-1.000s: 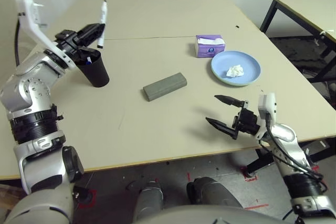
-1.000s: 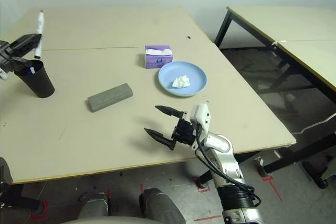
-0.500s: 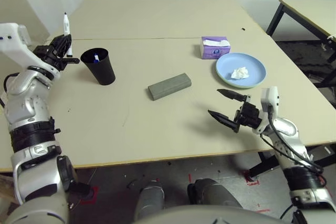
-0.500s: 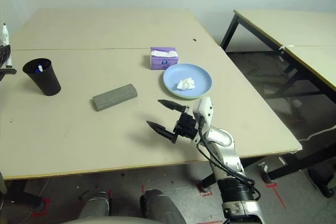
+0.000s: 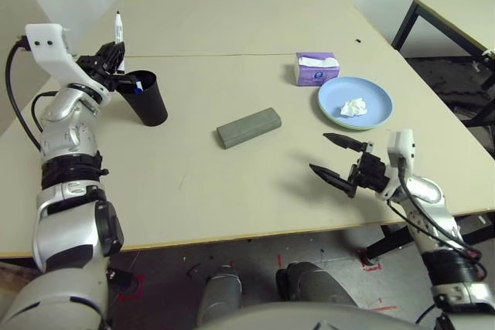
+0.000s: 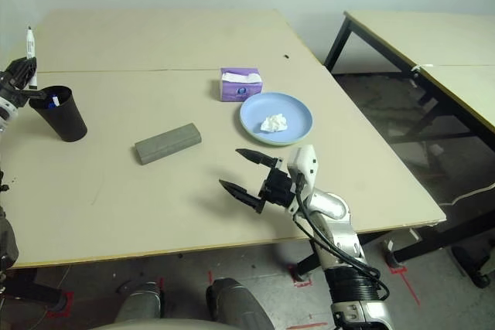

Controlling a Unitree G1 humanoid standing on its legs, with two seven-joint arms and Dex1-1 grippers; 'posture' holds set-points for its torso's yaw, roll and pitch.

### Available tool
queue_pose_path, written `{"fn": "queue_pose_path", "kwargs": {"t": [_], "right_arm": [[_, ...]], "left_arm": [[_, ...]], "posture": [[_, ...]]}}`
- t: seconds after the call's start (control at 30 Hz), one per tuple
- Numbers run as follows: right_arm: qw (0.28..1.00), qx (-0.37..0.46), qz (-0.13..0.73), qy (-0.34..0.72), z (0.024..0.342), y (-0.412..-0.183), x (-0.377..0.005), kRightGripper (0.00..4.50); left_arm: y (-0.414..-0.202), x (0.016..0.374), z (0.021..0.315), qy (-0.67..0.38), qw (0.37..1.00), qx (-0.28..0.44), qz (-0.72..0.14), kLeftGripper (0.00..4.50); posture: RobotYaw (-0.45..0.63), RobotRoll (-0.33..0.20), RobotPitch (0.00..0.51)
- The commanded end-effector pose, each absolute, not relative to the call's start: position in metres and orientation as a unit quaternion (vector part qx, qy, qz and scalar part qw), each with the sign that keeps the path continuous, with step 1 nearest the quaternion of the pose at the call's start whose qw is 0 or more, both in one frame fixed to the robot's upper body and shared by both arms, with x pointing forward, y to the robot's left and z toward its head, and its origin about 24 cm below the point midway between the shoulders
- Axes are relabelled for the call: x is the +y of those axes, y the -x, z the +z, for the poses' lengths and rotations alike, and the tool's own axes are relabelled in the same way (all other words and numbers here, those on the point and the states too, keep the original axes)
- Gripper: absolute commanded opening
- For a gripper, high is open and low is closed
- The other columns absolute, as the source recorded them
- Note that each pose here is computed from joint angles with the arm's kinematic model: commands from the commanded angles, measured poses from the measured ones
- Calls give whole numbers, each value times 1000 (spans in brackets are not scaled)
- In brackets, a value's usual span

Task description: Organize and tidy the items on the table.

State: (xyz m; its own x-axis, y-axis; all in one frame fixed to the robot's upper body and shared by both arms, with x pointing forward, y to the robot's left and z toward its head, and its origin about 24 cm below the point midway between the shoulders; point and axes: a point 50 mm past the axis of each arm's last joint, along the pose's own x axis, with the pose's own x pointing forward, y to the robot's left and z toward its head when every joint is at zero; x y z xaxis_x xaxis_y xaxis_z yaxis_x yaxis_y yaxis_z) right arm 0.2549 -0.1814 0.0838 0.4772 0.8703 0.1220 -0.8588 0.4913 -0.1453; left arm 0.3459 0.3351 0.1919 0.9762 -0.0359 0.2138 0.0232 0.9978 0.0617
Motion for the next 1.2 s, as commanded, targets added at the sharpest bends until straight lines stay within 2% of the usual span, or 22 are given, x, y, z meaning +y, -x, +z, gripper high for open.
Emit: {"fn": "queue_pose_path", "kwargs": {"t": [0.03, 0.67, 1.07, 1.1, 1.2], "right_arm": [[860, -92, 501, 32, 87, -253, -183, 4500], [857, -92, 506, 36, 91, -253, -181, 4500], [856, -93, 506, 41, 94, -257, -184, 4500], [856, -93, 507, 41, 94, -257, -184, 4500], [857, -94, 506, 38, 94, -258, -183, 4500]], "left_arm": [[-345, 337, 183, -31, 995, -97, -13, 289], [-350, 330, 169, -45, 996, -77, -26, 289], [-347, 339, 173, -50, 995, -84, -8, 4240], [-347, 339, 173, -52, 995, -84, -8, 4479], [-346, 339, 173, -52, 995, -84, -8, 4479]], "posture": [[-111, 0, 68], [-118, 0, 68], [-108, 0, 66], [-109, 0, 66], [-108, 0, 67]]}}
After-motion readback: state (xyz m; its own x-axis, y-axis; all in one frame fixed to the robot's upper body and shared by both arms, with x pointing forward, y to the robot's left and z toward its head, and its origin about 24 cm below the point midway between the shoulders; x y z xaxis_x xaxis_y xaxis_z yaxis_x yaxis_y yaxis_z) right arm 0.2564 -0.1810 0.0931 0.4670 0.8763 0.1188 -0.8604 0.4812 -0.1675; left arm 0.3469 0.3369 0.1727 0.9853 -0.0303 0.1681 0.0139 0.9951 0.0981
